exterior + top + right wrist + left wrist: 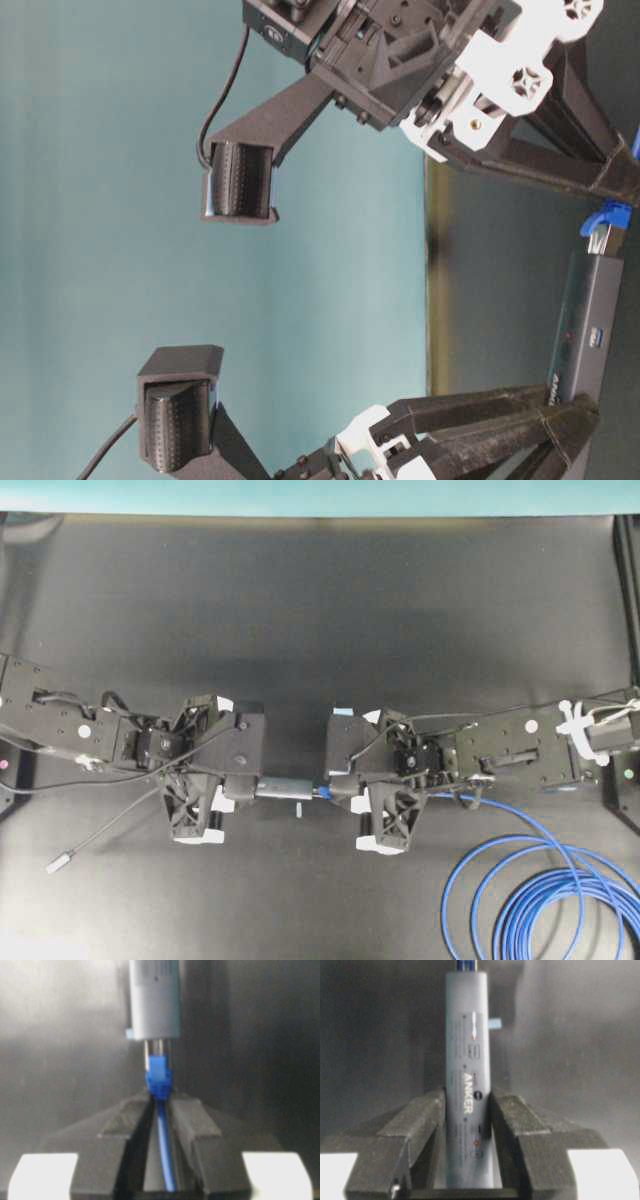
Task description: Insert the LAN cable into the hub.
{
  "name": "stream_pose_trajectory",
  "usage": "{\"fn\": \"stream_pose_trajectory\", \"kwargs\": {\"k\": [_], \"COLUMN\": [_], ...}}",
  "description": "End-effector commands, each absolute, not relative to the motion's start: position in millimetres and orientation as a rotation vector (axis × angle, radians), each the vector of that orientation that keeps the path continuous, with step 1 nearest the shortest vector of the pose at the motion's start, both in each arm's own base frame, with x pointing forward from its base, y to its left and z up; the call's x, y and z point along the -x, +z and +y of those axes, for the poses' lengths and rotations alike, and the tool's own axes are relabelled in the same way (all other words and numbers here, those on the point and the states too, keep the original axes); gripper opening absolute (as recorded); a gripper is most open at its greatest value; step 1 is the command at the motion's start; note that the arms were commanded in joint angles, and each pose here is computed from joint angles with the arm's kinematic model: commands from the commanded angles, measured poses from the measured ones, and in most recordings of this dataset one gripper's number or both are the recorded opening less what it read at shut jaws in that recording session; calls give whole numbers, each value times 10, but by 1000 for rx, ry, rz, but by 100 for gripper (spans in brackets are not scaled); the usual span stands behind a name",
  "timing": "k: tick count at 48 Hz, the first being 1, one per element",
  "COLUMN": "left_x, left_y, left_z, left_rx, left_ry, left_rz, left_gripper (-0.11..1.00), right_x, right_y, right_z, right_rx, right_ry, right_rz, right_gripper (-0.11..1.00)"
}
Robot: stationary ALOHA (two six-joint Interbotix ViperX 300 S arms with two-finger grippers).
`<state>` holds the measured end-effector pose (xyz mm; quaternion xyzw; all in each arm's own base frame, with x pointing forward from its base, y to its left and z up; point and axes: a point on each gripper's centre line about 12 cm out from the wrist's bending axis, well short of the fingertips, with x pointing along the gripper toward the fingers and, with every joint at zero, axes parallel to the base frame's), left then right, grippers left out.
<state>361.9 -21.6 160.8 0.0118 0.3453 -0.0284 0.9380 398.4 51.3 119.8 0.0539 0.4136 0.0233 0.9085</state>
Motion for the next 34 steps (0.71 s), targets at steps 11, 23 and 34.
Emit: {"fn": "stream_pose_trajectory", "kwargs": {"k": [11,23,34], "left_x": [-3796,-3847,-3705], "left_y": [1765,1761,1667], "left_z": [-221,-200,-197], "left_rx": [-66,-77,-77], "left_ry": [-72,-70,-71], "left_rz": [652,659,701], "left_gripper": [28,28,28], "right_x": [-4206,-4268,-4203], "right_y": [1395,1415,1386], "right_z": [501,482,481], "right_rx": [-108,-99,-99], "right_ry": [52,49,48], "right_rz": [778,792,806], "right_gripper": [10,10,10]}}
